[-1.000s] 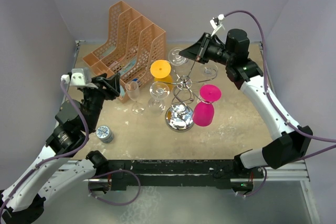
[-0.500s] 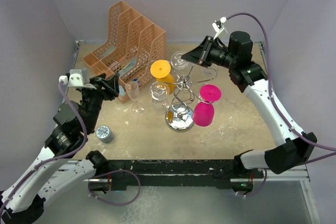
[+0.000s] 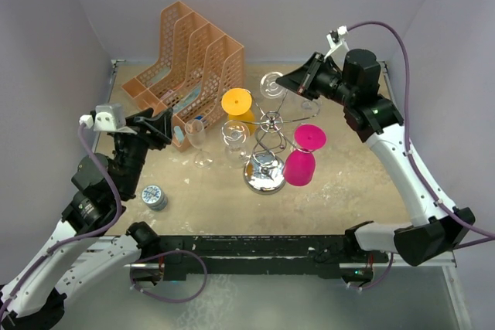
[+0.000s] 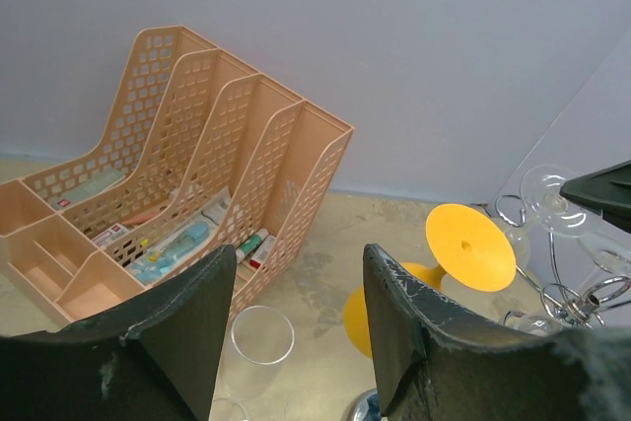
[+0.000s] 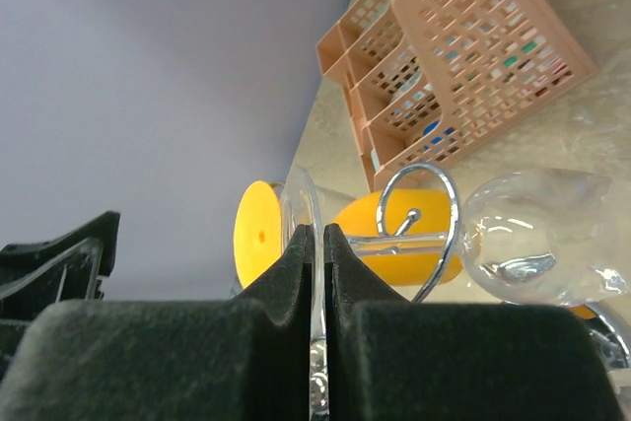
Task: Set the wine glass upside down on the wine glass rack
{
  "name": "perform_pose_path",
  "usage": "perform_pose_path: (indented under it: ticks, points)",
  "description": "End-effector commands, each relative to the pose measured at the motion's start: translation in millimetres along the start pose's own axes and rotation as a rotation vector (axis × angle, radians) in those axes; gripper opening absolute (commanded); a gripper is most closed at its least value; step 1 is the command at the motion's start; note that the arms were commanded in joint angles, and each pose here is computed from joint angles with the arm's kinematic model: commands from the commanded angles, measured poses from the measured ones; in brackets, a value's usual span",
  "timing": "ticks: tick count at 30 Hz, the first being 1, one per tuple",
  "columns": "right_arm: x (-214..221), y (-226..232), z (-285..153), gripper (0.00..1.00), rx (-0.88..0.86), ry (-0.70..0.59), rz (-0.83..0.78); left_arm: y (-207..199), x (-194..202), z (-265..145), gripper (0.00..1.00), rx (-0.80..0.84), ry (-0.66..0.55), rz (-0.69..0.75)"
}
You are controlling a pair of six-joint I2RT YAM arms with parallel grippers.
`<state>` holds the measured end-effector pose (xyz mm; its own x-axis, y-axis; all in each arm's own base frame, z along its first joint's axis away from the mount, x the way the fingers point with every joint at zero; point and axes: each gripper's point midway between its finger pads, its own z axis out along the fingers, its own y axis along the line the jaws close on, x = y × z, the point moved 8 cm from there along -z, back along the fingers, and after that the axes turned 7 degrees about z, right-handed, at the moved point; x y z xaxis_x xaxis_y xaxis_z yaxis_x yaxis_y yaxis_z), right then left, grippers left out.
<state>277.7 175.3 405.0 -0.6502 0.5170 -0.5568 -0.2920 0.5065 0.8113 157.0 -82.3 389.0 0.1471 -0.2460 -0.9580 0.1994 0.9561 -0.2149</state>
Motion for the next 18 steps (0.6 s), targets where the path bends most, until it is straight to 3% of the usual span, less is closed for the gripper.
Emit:
perform_pose_path:
  ticks: [1, 18]
  points:
    - [-26.4, 25.9, -13.2, 0.00, -0.034, -0.180, -0.050, -2.9, -5.8, 0.5, 0.52, 0.027, -0.032, -0.015]
    - [-37.0, 19.5, 14.9, 0.00, -0.051, -0.186, -0.092, -3.2, -5.0, 1.6, 0.52, 0.027, -0.027, -0.008]
